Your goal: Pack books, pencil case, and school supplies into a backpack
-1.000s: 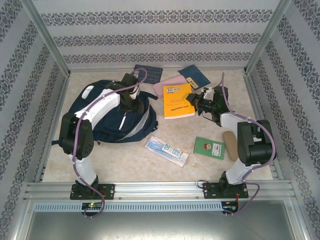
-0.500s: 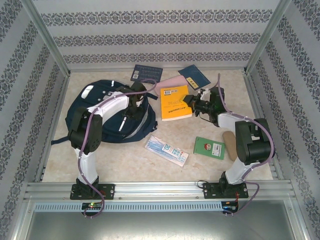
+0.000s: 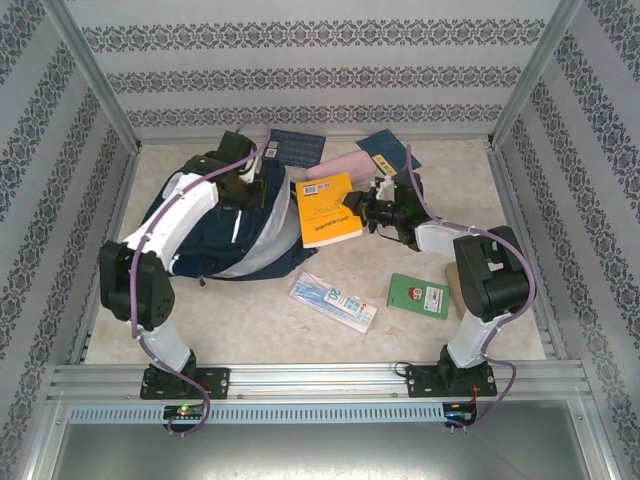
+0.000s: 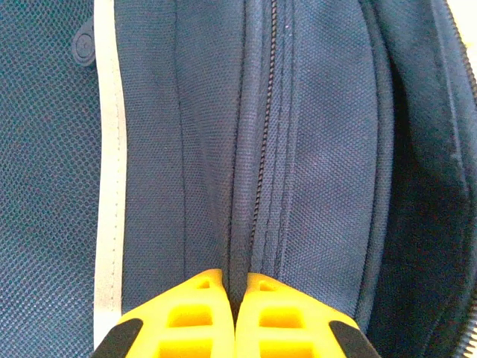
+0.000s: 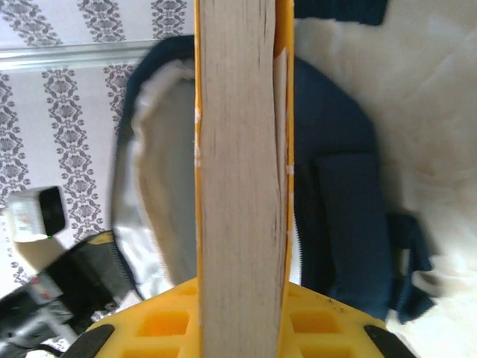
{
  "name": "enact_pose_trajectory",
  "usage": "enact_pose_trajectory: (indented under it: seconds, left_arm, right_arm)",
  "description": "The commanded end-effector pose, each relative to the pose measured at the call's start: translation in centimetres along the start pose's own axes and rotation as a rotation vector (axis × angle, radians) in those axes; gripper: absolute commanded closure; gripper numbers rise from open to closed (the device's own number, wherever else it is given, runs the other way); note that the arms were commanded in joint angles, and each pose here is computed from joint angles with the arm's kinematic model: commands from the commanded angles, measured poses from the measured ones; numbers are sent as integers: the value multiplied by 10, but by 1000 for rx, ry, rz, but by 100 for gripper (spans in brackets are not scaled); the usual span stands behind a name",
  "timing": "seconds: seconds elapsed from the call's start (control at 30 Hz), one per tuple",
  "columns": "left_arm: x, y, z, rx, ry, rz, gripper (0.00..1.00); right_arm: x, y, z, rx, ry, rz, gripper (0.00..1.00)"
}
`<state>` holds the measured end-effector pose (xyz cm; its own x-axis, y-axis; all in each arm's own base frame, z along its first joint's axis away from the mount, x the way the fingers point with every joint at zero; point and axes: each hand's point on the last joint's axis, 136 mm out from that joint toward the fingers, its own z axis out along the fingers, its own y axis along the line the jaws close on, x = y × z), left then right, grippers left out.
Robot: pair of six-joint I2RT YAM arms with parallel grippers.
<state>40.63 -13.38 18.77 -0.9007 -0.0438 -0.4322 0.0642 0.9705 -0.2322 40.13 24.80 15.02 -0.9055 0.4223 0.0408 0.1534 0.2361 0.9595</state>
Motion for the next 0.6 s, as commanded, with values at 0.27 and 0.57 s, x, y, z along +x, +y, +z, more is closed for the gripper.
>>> enact_pose_trajectory:
  seconds: [0.27,0.57]
  left_arm:
    - [-56,-21,-73,365,-186,-212,100]
    - [-69,-15,-92,445,-212,-280,100]
  right_arm:
    - [19,42,75,-56,-59,-137,100]
    - [28,51,149,-112,-145,-133,100]
